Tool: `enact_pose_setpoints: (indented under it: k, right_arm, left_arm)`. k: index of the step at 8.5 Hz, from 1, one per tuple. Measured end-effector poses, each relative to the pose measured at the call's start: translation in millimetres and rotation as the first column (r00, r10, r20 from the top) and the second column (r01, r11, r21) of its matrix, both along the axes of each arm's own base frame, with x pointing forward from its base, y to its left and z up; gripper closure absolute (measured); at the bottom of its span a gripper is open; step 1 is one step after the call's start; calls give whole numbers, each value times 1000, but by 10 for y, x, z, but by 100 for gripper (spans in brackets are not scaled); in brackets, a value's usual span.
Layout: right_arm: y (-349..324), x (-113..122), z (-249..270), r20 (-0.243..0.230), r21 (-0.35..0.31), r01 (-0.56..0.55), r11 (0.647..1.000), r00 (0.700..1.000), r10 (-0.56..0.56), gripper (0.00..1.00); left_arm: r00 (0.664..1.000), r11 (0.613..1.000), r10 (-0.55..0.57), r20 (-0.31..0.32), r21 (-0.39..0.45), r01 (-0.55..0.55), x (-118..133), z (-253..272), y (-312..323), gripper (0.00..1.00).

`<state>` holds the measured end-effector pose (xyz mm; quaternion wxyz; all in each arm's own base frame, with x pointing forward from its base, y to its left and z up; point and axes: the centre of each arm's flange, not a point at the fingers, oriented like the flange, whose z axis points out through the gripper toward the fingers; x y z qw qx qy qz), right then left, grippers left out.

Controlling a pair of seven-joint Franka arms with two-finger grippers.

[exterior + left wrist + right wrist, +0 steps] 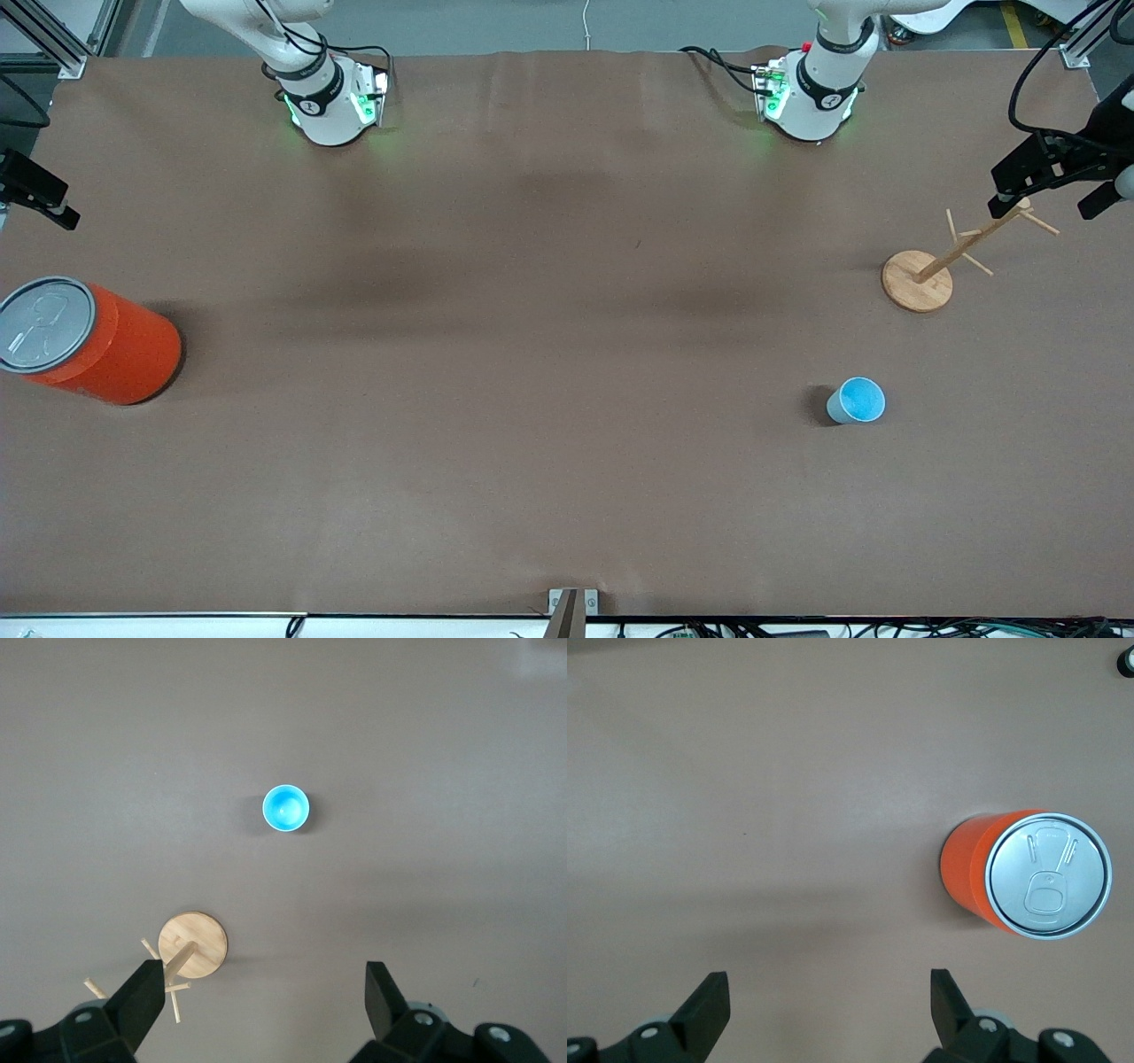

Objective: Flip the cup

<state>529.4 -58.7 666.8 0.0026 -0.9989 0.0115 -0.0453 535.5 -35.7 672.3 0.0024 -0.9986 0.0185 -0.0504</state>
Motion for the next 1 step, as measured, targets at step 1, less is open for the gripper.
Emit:
enact_pose_setpoints:
  k: [1]
  right_arm:
    - [-1,0,0,0,0,0,1000,1000,0,0]
  left_arm:
    - [1000,1000,1,-11,0,-1,37,-58,6,0]
